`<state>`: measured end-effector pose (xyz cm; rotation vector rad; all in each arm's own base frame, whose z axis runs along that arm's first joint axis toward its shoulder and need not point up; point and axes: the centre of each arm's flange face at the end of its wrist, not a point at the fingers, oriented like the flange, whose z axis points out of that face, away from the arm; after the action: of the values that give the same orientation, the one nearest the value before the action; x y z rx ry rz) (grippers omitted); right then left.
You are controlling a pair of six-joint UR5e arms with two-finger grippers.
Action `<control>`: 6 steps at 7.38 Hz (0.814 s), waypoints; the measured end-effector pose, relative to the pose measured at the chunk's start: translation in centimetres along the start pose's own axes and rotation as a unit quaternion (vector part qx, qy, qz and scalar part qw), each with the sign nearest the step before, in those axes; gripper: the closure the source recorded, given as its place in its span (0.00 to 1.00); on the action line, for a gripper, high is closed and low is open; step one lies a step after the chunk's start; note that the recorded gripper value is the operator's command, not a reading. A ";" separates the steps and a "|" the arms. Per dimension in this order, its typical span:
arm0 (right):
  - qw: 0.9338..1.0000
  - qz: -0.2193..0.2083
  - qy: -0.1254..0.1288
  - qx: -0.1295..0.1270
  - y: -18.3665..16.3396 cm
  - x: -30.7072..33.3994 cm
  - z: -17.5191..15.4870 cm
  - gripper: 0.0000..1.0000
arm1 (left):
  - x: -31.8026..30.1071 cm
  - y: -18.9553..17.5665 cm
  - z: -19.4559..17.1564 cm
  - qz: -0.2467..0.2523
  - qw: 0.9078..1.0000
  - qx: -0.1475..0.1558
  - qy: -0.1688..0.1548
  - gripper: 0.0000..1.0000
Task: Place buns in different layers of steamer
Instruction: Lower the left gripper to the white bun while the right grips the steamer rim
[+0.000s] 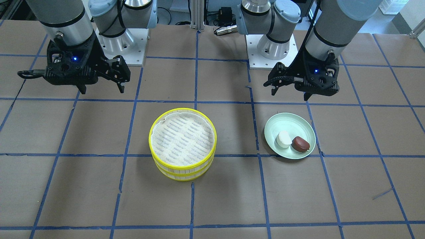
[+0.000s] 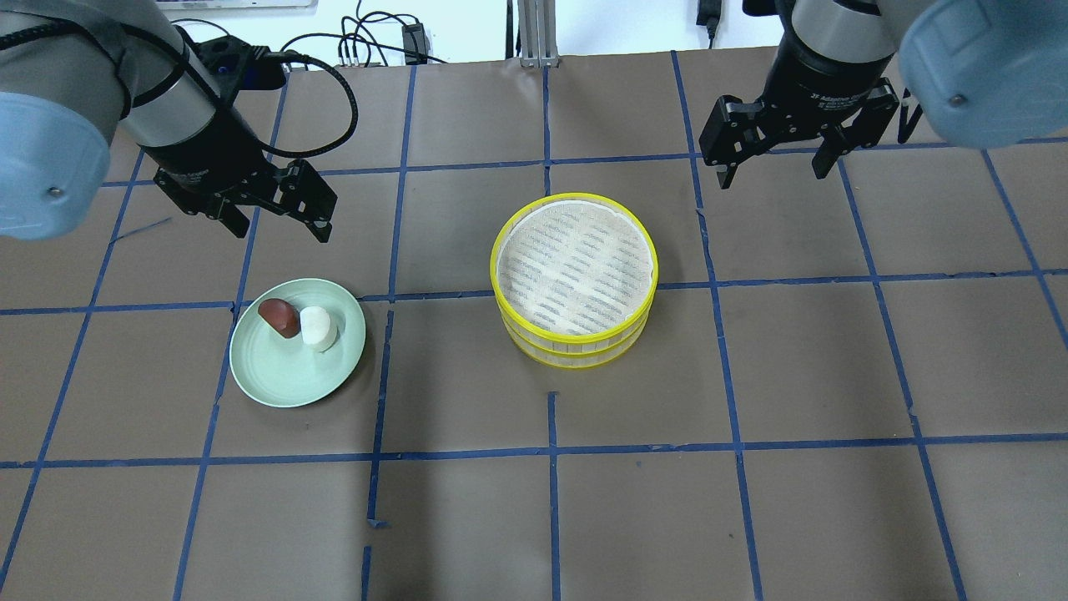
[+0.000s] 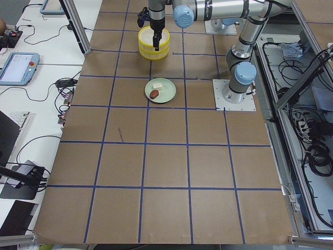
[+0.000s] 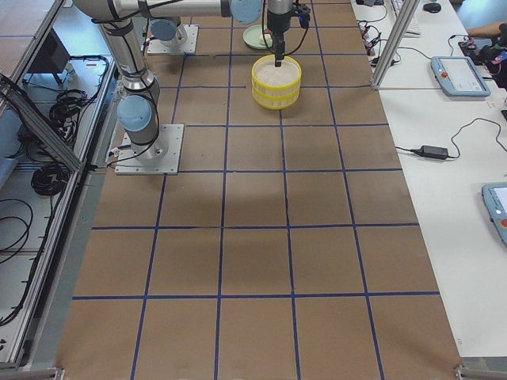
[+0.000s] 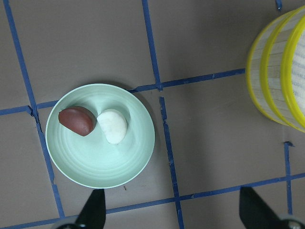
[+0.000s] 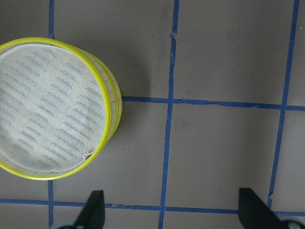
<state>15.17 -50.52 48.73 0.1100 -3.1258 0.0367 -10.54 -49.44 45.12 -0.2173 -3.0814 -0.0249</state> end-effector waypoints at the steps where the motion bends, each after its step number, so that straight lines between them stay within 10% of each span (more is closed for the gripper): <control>1: 1.000 0.000 0.000 0.000 0.0 0.0 0.0 0.00 | 0.0 0.0 0.0 0.000 1.000 0.000 0.000 0.00; 6: 1.000 -0.009 0.000 -0.003 -0.1 0.2 0.4 0.00 | -0.3 -0.1 0.3 0.004 1.000 -0.004 -0.003 0.00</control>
<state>14.95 -50.68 48.38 0.1382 -3.1252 0.0278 -10.24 -49.59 44.76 -0.2318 -3.0871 -0.0376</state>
